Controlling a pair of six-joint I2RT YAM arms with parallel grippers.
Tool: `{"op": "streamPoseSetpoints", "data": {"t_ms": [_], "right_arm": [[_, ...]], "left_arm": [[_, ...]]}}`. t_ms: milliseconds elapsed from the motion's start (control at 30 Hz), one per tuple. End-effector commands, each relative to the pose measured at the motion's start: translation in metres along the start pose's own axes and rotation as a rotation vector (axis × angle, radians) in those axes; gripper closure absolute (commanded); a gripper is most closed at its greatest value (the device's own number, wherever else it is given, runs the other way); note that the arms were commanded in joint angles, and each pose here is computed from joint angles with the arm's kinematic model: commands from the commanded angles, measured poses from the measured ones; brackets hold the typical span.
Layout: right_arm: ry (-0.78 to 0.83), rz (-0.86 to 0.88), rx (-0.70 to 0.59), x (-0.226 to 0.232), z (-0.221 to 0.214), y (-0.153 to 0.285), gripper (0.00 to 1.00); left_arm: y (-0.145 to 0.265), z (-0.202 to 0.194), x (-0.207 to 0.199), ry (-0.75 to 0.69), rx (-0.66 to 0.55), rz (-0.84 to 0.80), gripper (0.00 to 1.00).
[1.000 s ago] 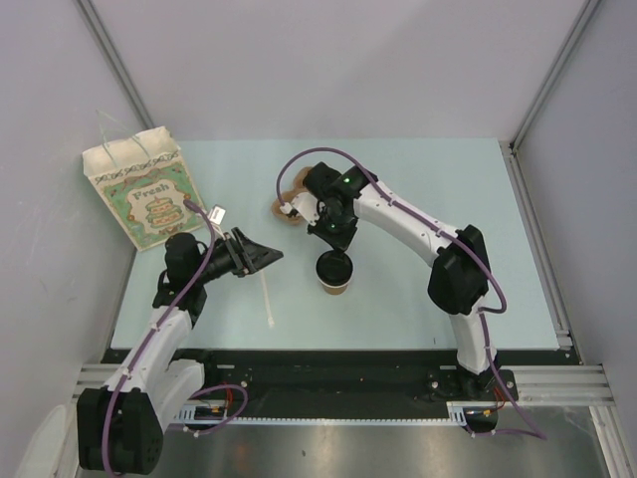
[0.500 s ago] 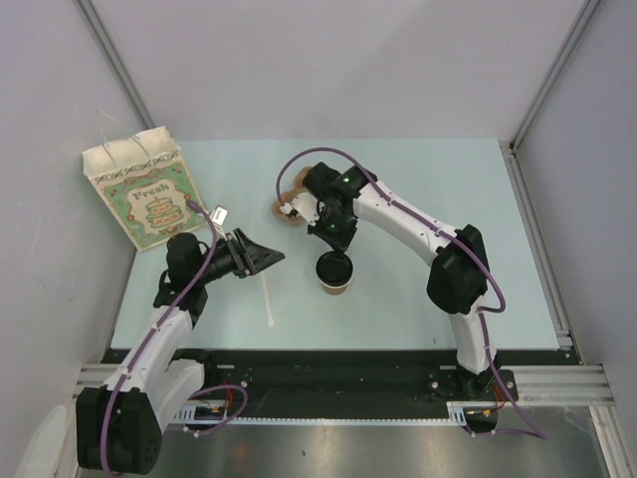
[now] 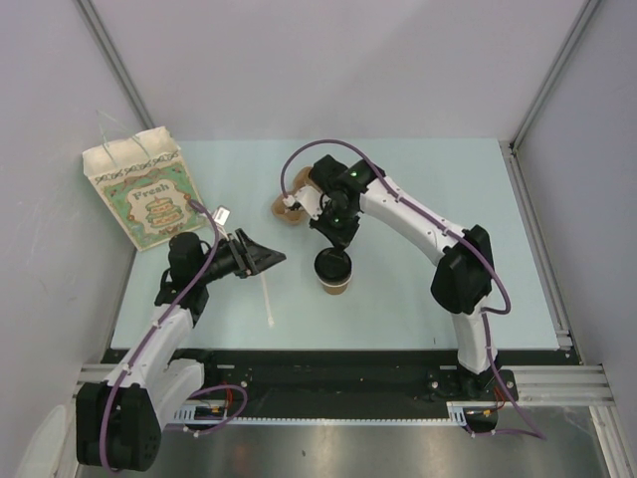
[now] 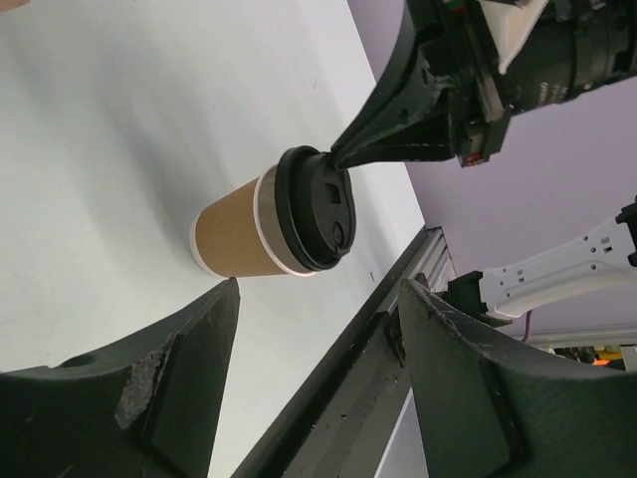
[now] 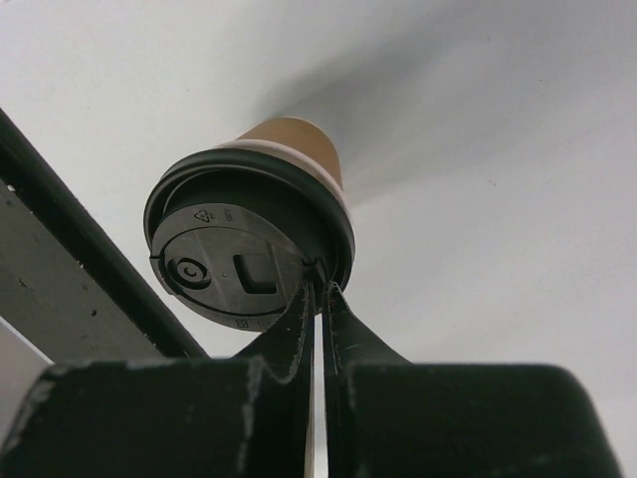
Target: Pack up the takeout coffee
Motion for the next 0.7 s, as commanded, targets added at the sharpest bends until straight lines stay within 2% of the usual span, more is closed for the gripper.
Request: {"op": "streamPoseSetpoints", "data": {"t_ms": [0, 300, 667], "right_arm": [[0.041, -0.013, -0.033, 0.013, 0.001, 0.023, 1.00], [0.052, -0.064, 0.035, 0.011, -0.004, 0.006, 1.00], [0.025, -0.103, 0.035, -0.002, 0.000, 0.001, 1.00]], "left_arm": [[-0.003, 0.014, -0.013, -0.070, -0.026, -0.028, 0.30], [-0.002, 0.014, -0.013, -0.072, -0.025, -0.022, 0.29], [-0.002, 0.013, -0.012, -0.070, -0.023, -0.024, 0.29]]}}
Point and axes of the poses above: each gripper's point midway between its finger pads, its own y axis back along the fingers, its own x axis along the line the jaws close on, z = x × y, the point moved 3 cm from there along y, back along the fingers, and after that the axes turned 3 degrees about y, right-handed, at the moved point
